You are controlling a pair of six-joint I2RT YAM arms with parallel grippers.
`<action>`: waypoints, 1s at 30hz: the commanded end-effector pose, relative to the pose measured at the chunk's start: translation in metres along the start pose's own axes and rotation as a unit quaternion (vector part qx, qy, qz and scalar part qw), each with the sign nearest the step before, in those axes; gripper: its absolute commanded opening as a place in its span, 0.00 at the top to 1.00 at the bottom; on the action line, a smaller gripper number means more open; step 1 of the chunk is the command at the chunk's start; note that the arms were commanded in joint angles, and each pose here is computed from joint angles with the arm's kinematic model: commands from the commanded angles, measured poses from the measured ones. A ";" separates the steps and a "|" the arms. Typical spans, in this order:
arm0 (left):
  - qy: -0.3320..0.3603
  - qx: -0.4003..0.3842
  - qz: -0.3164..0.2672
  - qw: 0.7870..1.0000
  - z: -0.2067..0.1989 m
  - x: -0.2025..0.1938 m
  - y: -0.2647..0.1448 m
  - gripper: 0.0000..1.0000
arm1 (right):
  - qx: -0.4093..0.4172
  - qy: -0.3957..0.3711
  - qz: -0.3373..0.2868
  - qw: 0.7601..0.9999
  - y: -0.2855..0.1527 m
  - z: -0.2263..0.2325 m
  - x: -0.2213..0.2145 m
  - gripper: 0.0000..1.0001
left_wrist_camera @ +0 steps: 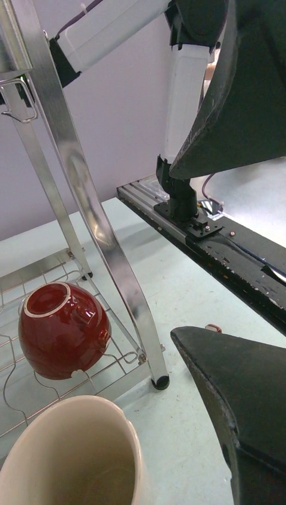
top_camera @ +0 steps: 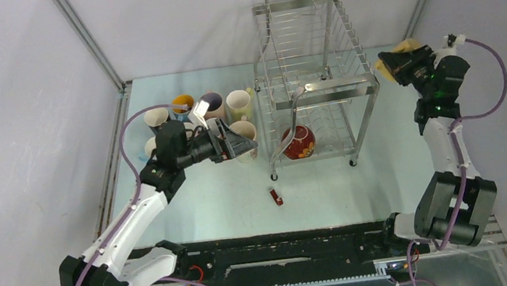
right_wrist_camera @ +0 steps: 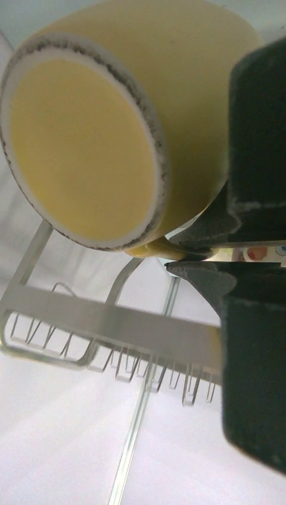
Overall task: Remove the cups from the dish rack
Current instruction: Unload the cup from the dish rack, then place the cup at the center of the board.
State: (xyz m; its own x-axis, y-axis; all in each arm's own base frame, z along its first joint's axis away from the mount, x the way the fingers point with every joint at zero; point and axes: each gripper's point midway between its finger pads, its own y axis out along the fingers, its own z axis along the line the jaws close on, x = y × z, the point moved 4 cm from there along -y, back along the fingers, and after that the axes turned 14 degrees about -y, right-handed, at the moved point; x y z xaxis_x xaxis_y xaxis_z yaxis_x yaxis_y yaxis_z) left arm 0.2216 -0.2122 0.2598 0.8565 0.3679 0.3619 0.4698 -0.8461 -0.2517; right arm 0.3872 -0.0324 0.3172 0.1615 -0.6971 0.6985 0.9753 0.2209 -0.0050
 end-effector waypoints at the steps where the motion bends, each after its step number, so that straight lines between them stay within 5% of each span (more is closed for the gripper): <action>1: 0.038 -0.045 -0.013 0.998 -0.032 0.008 -0.008 0.00 | 0.050 -0.079 -0.089 0.992 -0.022 0.062 0.062 1.00; 17: 0.054 -0.077 -0.040 0.995 -0.067 0.022 -0.020 0.00 | 0.111 -0.130 -0.140 0.975 -0.062 0.149 0.111 1.00; 30: 0.040 -0.165 -0.076 0.983 -0.151 0.047 -0.054 0.00 | 0.238 -0.163 -0.113 0.951 -0.086 0.251 0.099 1.00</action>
State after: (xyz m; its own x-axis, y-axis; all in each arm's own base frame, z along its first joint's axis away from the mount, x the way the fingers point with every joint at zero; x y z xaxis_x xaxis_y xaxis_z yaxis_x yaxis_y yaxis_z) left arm 0.2165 -0.2117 0.3685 0.7780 0.4416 0.4469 0.5055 -0.8624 -0.0279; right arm 0.3231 0.0174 0.5116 -0.0510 -0.5925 0.8039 0.8969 0.3269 0.2978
